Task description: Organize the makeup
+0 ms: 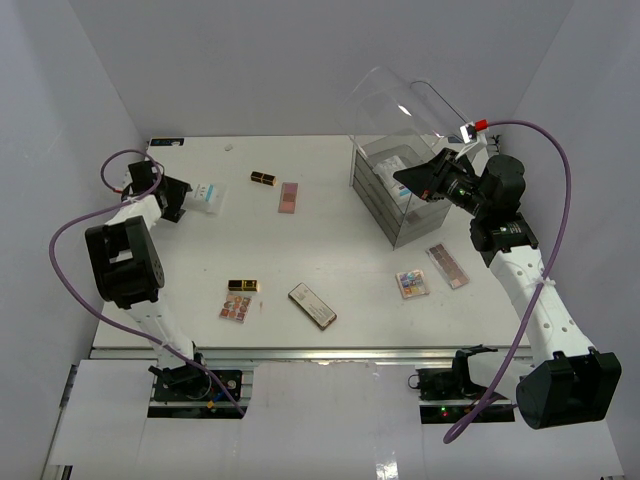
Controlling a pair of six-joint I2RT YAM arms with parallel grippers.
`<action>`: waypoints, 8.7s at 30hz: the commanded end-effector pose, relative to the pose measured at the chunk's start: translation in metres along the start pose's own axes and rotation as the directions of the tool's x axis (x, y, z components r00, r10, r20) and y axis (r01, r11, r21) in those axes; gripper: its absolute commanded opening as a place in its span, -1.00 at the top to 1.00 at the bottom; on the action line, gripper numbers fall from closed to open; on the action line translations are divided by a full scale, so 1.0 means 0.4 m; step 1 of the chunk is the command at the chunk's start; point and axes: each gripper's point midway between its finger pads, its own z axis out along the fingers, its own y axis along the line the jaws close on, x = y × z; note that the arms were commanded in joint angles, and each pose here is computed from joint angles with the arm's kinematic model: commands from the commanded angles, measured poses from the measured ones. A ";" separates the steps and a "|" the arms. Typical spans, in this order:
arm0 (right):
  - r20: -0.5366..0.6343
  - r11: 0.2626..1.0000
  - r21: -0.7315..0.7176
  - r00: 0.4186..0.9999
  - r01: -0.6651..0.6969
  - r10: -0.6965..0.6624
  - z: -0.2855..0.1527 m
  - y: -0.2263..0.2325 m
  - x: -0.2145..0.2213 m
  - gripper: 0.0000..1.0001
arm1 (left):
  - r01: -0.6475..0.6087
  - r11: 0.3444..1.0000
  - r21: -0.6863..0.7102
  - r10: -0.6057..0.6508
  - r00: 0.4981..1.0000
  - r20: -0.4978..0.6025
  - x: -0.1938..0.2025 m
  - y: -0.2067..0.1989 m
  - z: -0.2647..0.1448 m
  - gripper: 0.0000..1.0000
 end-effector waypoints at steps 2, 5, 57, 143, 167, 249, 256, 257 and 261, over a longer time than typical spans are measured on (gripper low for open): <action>0.117 0.989 -0.071 0.986 0.131 -0.123 -0.020 0.064 -0.082 0.79 | 0.045 0.999 0.021 -0.044 0.998 -0.047 0.015 -0.013 0.039 -0.28; 0.120 0.989 -0.069 0.985 0.133 -0.124 -0.023 0.065 -0.085 0.79 | 0.061 0.998 0.017 -0.060 0.996 -0.065 0.024 -0.009 0.060 -0.18; 0.149 0.988 -0.060 0.980 0.142 -0.132 -0.048 0.069 -0.101 0.78 | 0.019 0.638 0.769 0.408 0.839 -0.359 0.509 -0.318 -0.513 1.00; 0.164 0.989 -0.058 0.978 0.138 -0.127 -0.072 0.066 -0.097 0.78 | -0.054 0.584 0.810 0.625 0.666 -0.407 0.893 -0.170 -0.509 1.00; 0.162 0.990 -0.058 0.979 0.132 -0.121 -0.074 0.062 -0.095 0.78 | 0.192 0.404 0.894 0.570 0.712 -0.410 0.995 -0.609 -0.576 1.00; -0.171 0.643 -0.273 0.621 0.716 -0.765 -0.294 0.018 0.248 -0.80 | -0.113 0.412 0.904 0.619 0.762 -0.187 0.759 -0.255 -0.611 -0.90; -0.099 0.621 -0.416 0.645 0.665 -0.758 -0.271 0.014 0.318 -0.51 | -0.008 0.467 0.884 0.632 0.702 -0.328 0.922 -0.323 -0.547 -0.58; -0.096 0.623 -0.422 0.651 0.659 -0.753 -0.271 0.012 0.322 -0.49 | 0.009 0.470 0.883 0.626 0.701 -0.341 0.937 -0.337 -0.539 -0.54; -0.081 0.636 -0.415 0.670 0.650 -0.738 -0.273 0.000 0.318 -0.49 | 0.054 0.475 0.878 0.619 0.689 -0.377 1.010 -0.394 -0.499 -0.46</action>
